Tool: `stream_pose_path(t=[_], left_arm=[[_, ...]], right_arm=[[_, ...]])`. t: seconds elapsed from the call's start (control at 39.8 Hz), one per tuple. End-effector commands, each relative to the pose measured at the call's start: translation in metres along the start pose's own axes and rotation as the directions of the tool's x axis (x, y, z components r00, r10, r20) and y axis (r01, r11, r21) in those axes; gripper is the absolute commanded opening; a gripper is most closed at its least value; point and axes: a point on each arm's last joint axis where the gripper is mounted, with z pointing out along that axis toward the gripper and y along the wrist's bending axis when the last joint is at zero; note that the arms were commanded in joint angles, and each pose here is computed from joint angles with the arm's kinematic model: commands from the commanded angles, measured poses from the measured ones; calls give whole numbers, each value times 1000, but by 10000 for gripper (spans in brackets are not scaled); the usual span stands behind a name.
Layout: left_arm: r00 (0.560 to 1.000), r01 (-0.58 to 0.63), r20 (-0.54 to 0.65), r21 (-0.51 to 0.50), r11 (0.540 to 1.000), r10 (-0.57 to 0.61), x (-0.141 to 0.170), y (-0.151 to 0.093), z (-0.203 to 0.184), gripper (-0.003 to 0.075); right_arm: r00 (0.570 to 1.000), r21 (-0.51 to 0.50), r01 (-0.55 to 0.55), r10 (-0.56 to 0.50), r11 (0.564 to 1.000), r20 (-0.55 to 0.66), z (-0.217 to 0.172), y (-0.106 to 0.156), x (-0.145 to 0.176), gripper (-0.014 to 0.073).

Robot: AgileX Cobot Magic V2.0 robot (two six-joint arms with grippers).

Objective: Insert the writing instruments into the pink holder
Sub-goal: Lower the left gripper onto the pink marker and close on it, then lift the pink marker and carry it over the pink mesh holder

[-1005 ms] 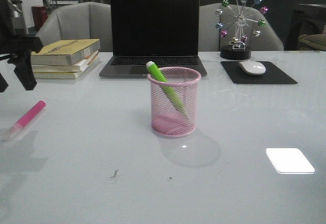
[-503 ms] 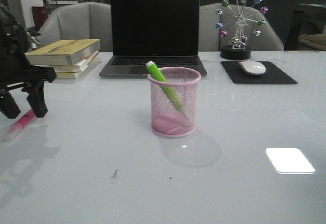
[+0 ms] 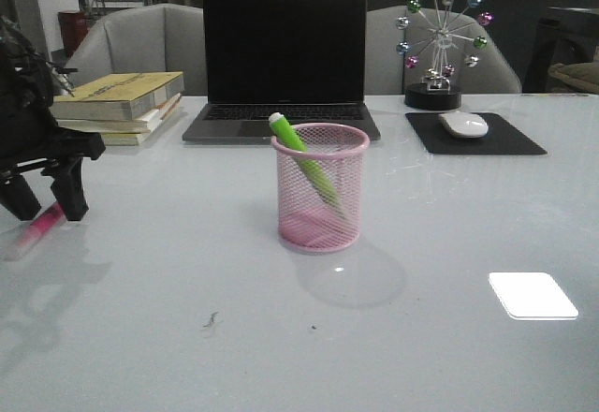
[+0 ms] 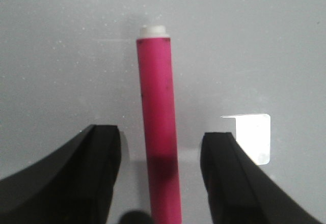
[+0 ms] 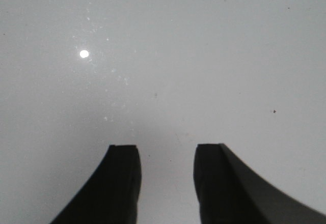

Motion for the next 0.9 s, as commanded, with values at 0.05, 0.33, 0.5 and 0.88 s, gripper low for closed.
stream_pose_path(t=[0.05,0.33,0.5,0.88], left_arm=[[999,-2,41,10,1000,2,-8,-5,-14,437],[997,-1,-71,20,1000,2,2,-5,-1,256],[996,-4,-92,24,1000,6,4,-6,1,145],[996,-65,63,33,997,62,-15,-30,-30,92]], right_arm=[[995,14,12,-14,1000,94,-7,-2,-13,388],[996,13,13,-14,1000,88,-7,-2,-12,388],[997,12,13,-14,1000,75,-7,-1,-11,388],[999,10,13,-13,1000,42,-7,-1,-8,388]])
